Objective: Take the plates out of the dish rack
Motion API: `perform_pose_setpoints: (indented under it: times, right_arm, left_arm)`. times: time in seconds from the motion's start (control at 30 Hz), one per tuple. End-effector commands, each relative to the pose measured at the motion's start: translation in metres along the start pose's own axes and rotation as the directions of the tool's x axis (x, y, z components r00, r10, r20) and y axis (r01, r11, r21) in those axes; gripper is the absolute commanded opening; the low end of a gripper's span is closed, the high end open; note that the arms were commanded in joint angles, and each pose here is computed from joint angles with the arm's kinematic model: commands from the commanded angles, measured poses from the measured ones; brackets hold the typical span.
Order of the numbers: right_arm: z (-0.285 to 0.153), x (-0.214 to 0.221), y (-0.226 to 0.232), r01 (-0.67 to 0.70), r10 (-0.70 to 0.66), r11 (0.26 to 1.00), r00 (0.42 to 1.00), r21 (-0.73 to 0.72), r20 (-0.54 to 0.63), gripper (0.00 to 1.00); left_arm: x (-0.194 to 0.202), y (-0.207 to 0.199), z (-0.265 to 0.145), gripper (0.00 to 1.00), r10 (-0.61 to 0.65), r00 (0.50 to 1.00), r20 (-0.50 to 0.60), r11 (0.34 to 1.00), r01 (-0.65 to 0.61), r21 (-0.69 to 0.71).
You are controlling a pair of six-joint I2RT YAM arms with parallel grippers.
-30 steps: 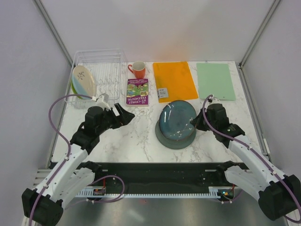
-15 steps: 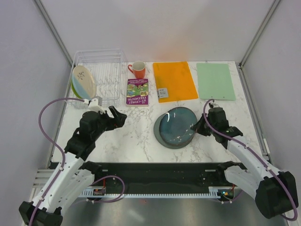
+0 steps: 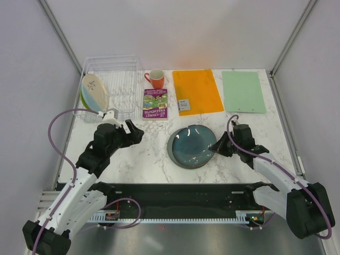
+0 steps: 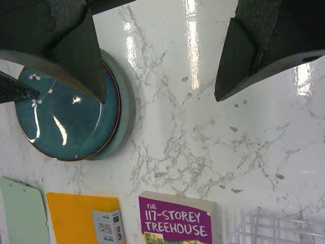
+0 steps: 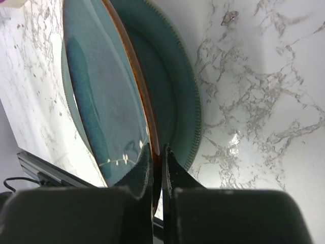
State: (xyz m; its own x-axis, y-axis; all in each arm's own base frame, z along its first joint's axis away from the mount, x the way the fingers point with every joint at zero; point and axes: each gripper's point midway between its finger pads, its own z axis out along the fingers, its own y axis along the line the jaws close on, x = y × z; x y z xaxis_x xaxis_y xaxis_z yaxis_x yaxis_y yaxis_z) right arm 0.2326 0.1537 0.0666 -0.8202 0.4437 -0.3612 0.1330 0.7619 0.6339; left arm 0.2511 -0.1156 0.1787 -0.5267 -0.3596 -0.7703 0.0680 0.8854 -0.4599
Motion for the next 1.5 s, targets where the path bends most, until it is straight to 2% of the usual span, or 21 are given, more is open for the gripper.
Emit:
perform_pose_setpoints:
  times: [0.0, 0.07, 0.17, 0.23, 0.4, 0.67, 0.7, 0.73, 0.8, 0.83, 0.93, 1.07, 1.1, 1.17, 1.27, 1.47]
  right_arm:
    - [-0.011, -0.017, 0.035, 0.040, -0.027, 0.987, 0.996, -0.157, 0.083, 0.00]
    - [-0.016, -0.023, 0.042, 0.044, -0.024, 0.982, 0.993, -0.183, 0.112, 0.00]
    - [-0.014, -0.021, 0.044, 0.042, -0.025, 0.980, 0.996, -0.195, 0.089, 0.00]
    - [-0.012, -0.017, 0.048, 0.026, -0.010, 0.972, 0.998, -0.233, 0.070, 0.00]
    - [-0.017, -0.021, 0.068, -0.002, 0.043, 0.931, 0.994, -0.364, 0.103, 0.00]
    - [-0.003, -0.010, 0.062, -0.025, 0.041, 0.933, 0.998, -0.360, 0.038, 0.00]
    - [0.001, -0.008, 0.060, -0.030, 0.039, 0.935, 0.999, -0.353, 0.018, 0.02]
    - [0.003, -0.006, 0.058, -0.035, 0.039, 0.937, 0.999, -0.347, 0.004, 0.12]
    - [0.007, -0.003, 0.055, -0.039, 0.035, 0.941, 0.999, -0.335, -0.017, 0.21]
    - [0.008, -0.002, 0.053, -0.037, 0.032, 0.944, 0.999, -0.328, -0.020, 0.37]
    - [0.010, -0.004, 0.046, -0.026, 0.024, 0.957, 1.000, -0.287, -0.011, 0.60]
    - [0.009, -0.008, 0.029, 0.007, -0.005, 0.985, 1.000, -0.170, 0.012, 0.70]
    - [0.008, -0.019, 0.029, 0.026, -0.018, 0.989, 0.998, -0.142, 0.054, 0.73]
    - [0.004, -0.016, 0.015, 0.060, -0.058, 0.996, 0.998, -0.059, 0.039, 0.84]
    - [-0.004, -0.030, 0.007, 0.118, -0.121, 0.992, 0.989, 0.032, 0.081, 0.92]
    - [-0.017, -0.048, -0.002, 0.174, -0.191, 0.974, 0.975, 0.147, 0.114, 0.93]
  left_arm:
    - [0.001, 0.005, 0.003, 0.92, 0.032, 0.999, 0.000, 0.999, -0.032, -0.017]
    - [0.004, 0.007, 0.004, 0.92, 0.030, 1.000, -0.007, 0.999, -0.030, -0.023]
    - [0.003, 0.007, 0.005, 0.92, 0.028, 1.000, -0.006, 0.999, -0.028, -0.024]
    - [0.004, 0.006, 0.005, 0.92, 0.026, 1.000, -0.011, 0.999, -0.026, -0.022]
    - [0.007, 0.007, 0.007, 0.92, 0.023, 1.000, -0.020, 0.999, -0.023, -0.022]
    - [0.010, 0.010, 0.009, 0.92, 0.019, 1.000, -0.023, 0.999, -0.020, -0.029]
    - [0.011, 0.010, 0.009, 0.92, 0.016, 1.000, -0.025, 0.999, -0.017, -0.029]
    - [0.012, 0.010, 0.010, 0.92, 0.016, 0.999, -0.029, 0.999, -0.017, -0.031]
    - [0.012, 0.011, 0.010, 0.92, 0.016, 0.999, -0.028, 0.999, -0.016, -0.032]
    - [0.013, 0.012, 0.011, 0.92, 0.013, 0.999, -0.030, 0.999, -0.014, -0.035]
    - [0.013, 0.012, 0.011, 0.92, 0.016, 1.000, -0.027, 0.999, -0.017, -0.039]
    - [0.011, 0.013, 0.011, 0.92, 0.021, 0.999, -0.024, 0.999, -0.022, -0.046]
    - [0.011, 0.012, 0.012, 0.92, 0.023, 0.999, -0.023, 0.999, -0.024, -0.044]
    - [0.009, 0.013, 0.012, 0.92, 0.024, 0.999, -0.022, 0.999, -0.025, -0.048]
    - [0.005, 0.014, 0.013, 0.92, 0.039, 0.999, -0.013, 0.997, -0.039, -0.063]
    - [-0.032, 0.022, 0.014, 0.94, 0.107, 0.993, 0.053, 0.980, -0.097, -0.173]
